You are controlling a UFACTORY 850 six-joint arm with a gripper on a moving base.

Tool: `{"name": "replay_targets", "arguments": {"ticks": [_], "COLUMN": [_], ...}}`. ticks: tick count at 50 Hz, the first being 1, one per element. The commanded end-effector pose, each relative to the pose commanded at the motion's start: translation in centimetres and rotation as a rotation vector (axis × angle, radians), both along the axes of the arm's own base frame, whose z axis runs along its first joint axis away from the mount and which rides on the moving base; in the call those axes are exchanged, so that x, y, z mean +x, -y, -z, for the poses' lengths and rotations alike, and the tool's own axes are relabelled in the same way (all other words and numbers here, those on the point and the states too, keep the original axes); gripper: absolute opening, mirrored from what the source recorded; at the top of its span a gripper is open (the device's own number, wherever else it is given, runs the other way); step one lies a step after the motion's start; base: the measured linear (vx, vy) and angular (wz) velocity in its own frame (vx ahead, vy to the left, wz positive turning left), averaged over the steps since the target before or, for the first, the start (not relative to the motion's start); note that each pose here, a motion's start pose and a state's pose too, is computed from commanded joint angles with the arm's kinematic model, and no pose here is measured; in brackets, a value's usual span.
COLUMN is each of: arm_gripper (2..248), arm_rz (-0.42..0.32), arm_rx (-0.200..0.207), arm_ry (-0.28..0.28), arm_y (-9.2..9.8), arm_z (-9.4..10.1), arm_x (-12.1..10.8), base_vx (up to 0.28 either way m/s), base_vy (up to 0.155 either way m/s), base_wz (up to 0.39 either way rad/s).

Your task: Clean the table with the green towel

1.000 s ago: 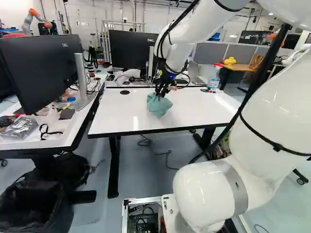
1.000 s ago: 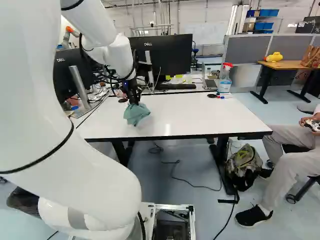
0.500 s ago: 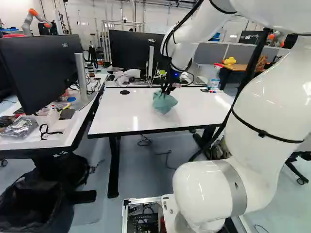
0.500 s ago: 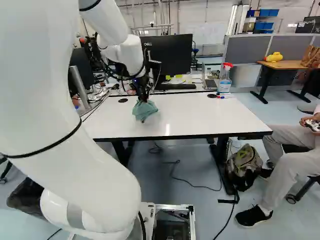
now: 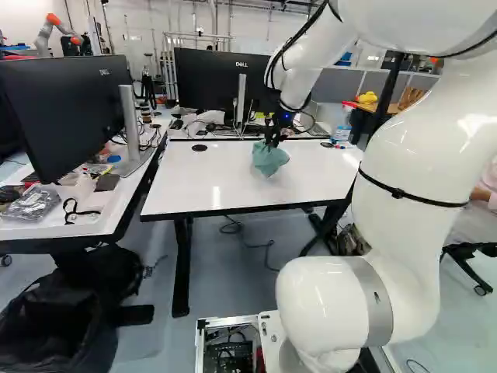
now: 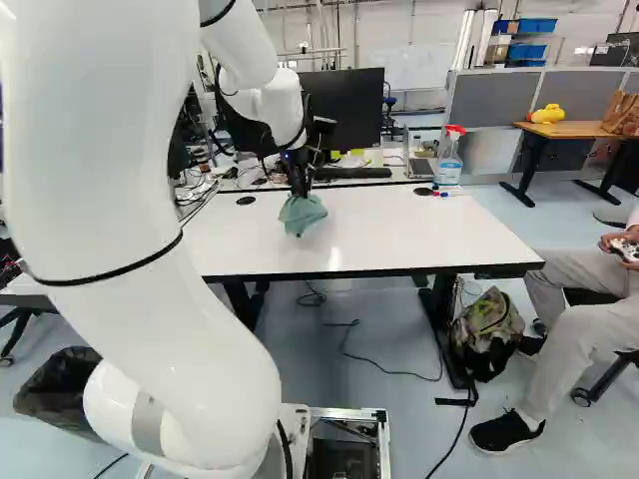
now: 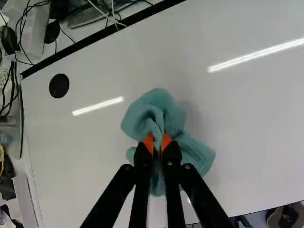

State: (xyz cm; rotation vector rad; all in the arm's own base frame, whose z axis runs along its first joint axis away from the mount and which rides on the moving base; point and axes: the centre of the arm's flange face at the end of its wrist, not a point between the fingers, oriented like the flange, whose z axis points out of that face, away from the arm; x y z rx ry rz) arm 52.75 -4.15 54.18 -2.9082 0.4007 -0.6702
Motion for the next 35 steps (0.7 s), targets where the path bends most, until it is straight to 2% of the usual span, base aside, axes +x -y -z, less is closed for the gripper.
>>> {"name": "replay_targets", "arguments": {"ticks": [35], "arm_gripper": [38], "arm_rz": [0.073], "arm_rx": [-0.003], "arm_ry": [0.024], "arm_y": [4.9], "arm_z": [0.1], "arm_x": [5.6], "base_vx": [0.000], "base_vy": [0.000], "base_wz": [0.000]}}
